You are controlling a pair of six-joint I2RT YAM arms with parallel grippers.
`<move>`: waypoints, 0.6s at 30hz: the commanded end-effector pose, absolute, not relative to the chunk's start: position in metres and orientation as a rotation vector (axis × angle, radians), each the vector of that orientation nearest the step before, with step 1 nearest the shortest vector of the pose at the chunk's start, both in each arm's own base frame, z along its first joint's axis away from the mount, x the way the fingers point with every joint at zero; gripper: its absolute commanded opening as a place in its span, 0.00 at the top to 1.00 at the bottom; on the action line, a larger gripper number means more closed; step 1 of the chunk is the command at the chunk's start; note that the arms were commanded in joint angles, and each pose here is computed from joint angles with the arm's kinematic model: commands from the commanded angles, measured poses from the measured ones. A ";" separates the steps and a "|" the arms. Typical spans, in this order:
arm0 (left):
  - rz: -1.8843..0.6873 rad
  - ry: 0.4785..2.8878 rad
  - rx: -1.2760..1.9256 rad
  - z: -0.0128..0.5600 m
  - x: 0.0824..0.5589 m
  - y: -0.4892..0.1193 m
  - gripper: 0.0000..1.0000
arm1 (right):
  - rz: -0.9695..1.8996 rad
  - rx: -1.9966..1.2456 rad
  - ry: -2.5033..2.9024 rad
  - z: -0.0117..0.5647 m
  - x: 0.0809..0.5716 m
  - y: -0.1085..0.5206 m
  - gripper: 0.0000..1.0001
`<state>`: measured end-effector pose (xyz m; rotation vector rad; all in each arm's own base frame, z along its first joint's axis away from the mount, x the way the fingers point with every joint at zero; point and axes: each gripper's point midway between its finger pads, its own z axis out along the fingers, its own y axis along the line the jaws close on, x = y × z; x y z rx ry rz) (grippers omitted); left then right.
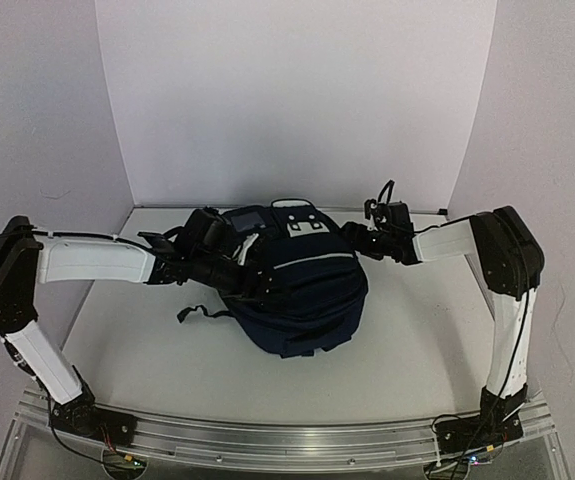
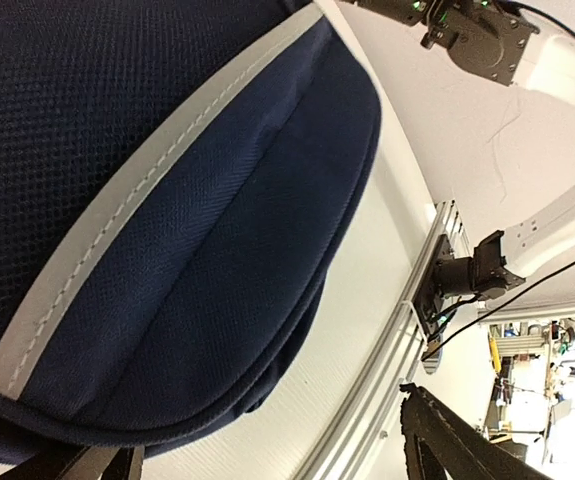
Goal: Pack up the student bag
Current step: Adjust the stationery in the student bag.
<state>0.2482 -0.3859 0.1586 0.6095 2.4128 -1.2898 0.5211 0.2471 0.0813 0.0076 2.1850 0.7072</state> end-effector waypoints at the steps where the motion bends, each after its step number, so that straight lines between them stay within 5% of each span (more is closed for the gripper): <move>1: -1.172 2.345 0.509 0.206 0.261 -0.346 0.11 | 0.612 -0.136 2.137 0.134 0.503 0.253 0.09; 8: -1.075 2.369 0.336 0.204 0.285 -0.285 0.10 | 0.568 -0.081 2.164 0.168 0.465 0.227 0.06; 18: -1.113 2.347 0.455 0.183 0.293 -0.295 0.11 | 0.930 -0.021 2.310 0.166 0.386 0.260 0.14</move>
